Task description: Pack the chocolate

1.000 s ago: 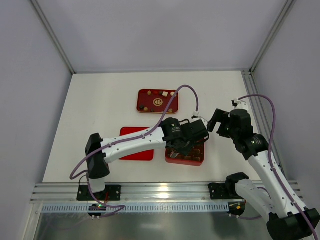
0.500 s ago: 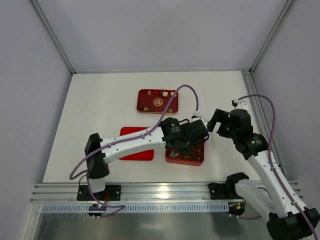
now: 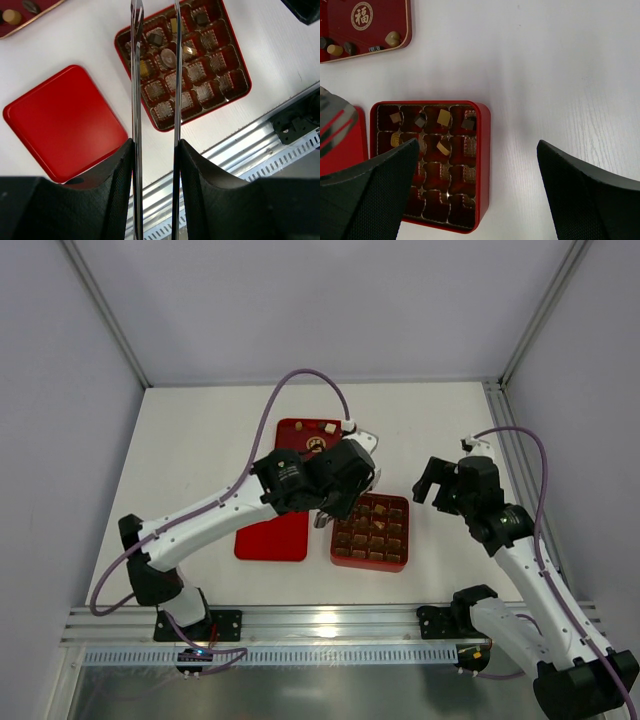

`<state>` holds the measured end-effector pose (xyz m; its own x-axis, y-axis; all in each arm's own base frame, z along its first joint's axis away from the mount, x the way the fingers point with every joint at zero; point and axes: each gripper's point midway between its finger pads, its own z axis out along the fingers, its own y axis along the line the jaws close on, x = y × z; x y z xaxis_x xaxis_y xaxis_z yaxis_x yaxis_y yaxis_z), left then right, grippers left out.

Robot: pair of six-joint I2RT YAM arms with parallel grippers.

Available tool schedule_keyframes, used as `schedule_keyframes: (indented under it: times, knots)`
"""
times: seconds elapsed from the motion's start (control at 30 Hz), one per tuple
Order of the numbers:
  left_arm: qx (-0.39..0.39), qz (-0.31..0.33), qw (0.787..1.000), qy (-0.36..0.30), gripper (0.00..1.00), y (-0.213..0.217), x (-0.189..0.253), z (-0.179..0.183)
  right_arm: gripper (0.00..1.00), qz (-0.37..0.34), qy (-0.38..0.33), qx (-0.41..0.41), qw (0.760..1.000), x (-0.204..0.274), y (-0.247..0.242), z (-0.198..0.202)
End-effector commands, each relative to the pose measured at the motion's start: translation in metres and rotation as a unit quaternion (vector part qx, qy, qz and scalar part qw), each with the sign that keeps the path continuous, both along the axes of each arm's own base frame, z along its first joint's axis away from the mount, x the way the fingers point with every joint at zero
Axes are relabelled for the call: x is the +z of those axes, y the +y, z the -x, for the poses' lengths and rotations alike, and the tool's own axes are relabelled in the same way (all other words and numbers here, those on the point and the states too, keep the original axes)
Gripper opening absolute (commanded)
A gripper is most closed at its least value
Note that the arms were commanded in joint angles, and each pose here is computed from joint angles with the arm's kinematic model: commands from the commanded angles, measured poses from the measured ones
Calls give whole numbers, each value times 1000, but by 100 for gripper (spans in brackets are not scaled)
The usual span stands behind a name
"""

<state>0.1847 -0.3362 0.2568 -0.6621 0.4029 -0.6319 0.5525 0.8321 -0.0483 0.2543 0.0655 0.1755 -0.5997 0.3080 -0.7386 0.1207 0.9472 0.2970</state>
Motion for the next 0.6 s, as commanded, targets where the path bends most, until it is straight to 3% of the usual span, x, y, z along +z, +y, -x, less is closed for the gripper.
schedule_keyframes:
  times: [0.0,0.37,0.57]
  knots:
    - [21,13,999,-22,40,20,17,-12,100,-6,-33,7,999,23,3,-10]
    - [68,20,997,-29,41,58,23,-38,100,-24,-28,24,999,21,14,-15]
    - [148,40,988,-28,42,102,15,-95,100,-24,-22,33,999,18,19,-25]
